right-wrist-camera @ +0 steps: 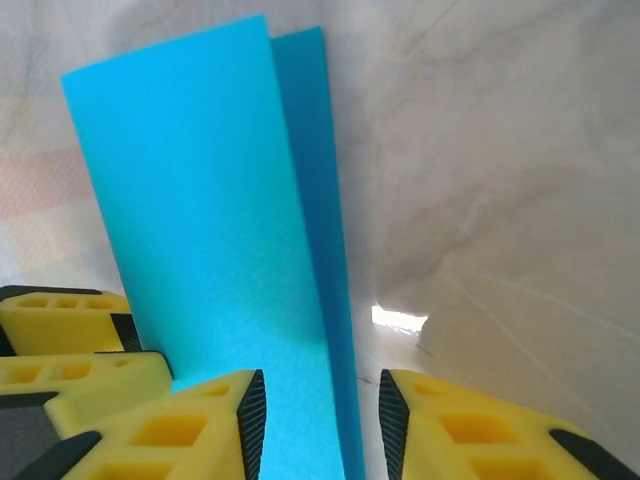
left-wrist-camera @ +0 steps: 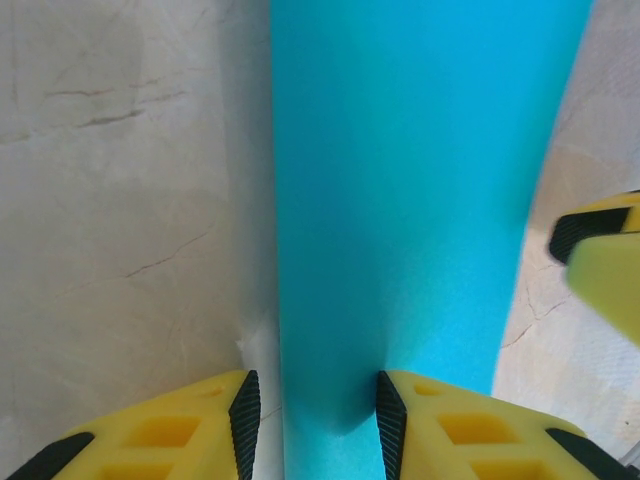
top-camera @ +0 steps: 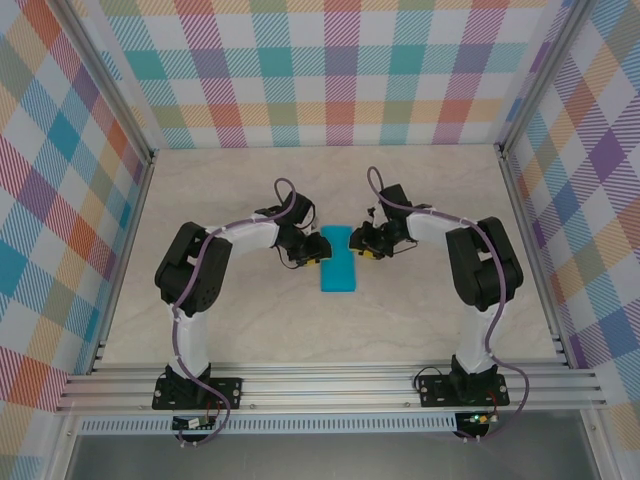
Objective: Fold a paper plane with a square sheet of paper (fold left side to right side)
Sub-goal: First fold in half a square sheet of paper at the center of the table.
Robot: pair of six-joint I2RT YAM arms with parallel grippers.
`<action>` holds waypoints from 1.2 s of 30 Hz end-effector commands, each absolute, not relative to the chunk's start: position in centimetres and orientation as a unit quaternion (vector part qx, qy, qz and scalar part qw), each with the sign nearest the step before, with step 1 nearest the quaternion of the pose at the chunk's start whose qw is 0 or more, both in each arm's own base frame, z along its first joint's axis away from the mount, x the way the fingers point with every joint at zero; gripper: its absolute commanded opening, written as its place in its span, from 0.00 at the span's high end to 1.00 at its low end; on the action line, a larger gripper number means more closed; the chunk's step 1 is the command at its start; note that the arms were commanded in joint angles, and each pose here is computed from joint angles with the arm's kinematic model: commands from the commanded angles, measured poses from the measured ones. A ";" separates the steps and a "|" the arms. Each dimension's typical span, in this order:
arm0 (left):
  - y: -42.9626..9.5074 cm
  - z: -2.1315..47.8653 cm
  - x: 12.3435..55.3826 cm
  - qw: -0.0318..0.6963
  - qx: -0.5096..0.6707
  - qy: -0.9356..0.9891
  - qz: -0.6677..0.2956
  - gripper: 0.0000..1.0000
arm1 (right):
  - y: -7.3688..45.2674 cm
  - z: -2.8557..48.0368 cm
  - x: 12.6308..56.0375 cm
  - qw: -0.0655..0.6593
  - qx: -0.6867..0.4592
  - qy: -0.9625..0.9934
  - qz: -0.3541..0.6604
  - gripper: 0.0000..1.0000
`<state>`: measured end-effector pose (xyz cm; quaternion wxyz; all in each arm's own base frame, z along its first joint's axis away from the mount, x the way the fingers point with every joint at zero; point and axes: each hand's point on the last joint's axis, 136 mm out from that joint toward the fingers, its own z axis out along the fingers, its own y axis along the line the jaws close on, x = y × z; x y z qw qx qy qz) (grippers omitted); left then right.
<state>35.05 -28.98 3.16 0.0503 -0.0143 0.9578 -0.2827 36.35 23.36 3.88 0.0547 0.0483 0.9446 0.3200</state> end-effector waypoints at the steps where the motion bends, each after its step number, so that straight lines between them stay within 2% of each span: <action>1: -29.1 2.3 34.5 0.036 0.000 0.964 -0.263 0.63 | 21.3 5.2 36.6 0.084 0.045 0.953 0.286 0.61; 8: -28.8 1.7 34.4 0.031 -0.004 0.968 -0.249 0.62 | 19.4 4.9 36.2 0.091 0.063 0.958 0.266 0.60; 31: -28.2 0.9 34.7 0.028 -0.037 0.973 -0.226 0.61 | 20.1 4.9 35.8 0.082 0.054 0.952 0.289 0.60; 36: -28.0 0.8 34.6 0.028 -0.036 0.974 -0.223 0.61 | 21.9 5.9 35.5 0.071 0.035 0.935 0.344 0.68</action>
